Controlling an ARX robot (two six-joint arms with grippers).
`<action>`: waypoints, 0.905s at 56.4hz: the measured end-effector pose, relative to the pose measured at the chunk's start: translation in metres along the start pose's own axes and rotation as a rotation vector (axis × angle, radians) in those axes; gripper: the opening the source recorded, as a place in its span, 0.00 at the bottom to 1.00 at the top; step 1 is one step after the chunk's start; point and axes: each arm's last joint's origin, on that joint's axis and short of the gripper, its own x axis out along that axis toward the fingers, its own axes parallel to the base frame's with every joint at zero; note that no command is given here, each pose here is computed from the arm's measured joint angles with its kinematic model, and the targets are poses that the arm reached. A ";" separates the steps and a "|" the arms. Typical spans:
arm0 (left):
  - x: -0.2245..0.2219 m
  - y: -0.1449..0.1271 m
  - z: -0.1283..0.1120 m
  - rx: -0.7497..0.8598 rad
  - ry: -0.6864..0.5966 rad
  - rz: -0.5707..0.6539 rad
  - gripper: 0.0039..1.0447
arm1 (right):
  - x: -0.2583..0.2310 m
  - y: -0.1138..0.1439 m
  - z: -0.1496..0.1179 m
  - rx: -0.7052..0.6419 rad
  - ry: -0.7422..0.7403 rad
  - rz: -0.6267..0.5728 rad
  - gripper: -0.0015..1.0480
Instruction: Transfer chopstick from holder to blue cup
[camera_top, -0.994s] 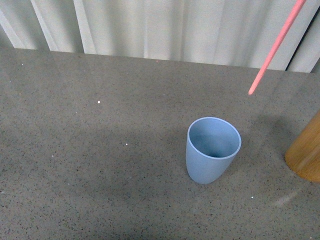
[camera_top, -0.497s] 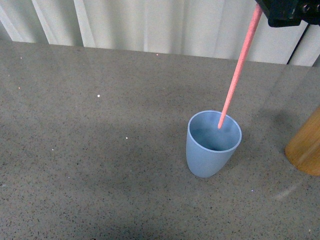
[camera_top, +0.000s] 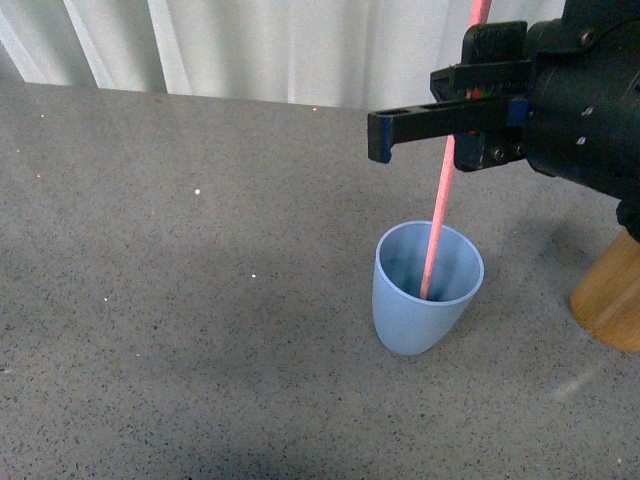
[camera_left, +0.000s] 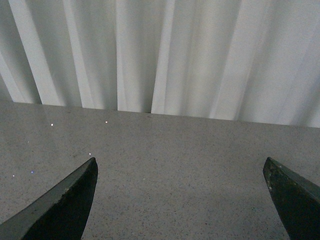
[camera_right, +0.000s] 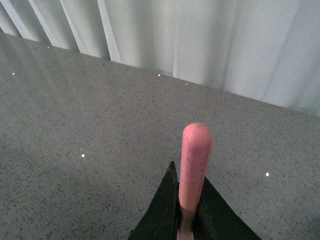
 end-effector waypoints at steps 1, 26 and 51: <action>0.000 0.000 0.000 0.000 0.000 0.000 0.94 | 0.000 0.000 -0.001 0.000 0.004 -0.002 0.02; 0.000 0.000 0.000 0.000 0.000 0.000 0.94 | -0.032 -0.012 0.033 0.066 -0.079 -0.059 0.80; 0.000 0.000 0.000 0.000 0.000 0.000 0.94 | -0.157 -0.072 0.036 0.172 -0.055 -0.509 0.90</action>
